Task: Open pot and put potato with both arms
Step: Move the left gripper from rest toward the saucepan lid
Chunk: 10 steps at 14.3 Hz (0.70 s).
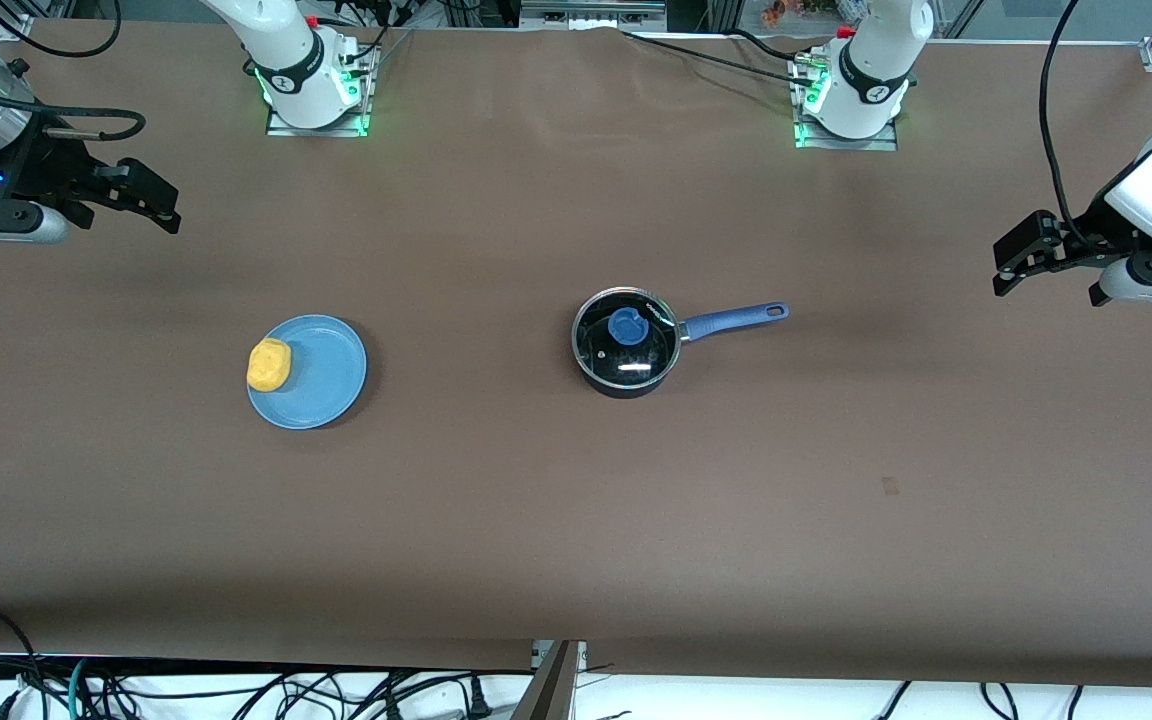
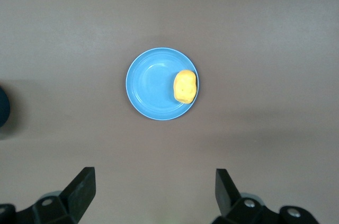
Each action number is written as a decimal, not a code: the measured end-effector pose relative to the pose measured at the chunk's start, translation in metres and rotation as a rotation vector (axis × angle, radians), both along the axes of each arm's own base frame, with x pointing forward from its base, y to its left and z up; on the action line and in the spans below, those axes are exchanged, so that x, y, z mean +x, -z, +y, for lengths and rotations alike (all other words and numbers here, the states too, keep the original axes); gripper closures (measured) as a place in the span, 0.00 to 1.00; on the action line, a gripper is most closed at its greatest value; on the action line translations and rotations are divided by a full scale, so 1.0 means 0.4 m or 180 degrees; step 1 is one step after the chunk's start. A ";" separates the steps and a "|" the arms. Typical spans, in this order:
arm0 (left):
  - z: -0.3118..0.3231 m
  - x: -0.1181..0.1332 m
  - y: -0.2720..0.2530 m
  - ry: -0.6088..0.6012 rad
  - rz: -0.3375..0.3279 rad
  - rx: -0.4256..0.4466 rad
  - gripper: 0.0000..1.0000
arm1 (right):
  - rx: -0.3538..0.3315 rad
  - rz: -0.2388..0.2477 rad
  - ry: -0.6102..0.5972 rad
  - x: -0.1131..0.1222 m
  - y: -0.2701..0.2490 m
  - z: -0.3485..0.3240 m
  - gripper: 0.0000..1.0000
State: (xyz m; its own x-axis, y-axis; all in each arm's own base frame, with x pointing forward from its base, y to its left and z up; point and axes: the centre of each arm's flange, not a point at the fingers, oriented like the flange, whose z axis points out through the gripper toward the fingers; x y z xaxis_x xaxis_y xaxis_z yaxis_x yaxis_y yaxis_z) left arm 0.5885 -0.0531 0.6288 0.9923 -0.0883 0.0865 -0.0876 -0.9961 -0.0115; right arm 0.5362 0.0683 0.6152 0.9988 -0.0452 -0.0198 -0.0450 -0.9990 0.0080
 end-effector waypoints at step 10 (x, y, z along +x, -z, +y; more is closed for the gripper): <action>-0.056 0.002 0.018 -0.0116 0.0049 -0.0046 0.00 | 0.0000 -0.0001 -0.0002 0.000 0.000 0.001 0.00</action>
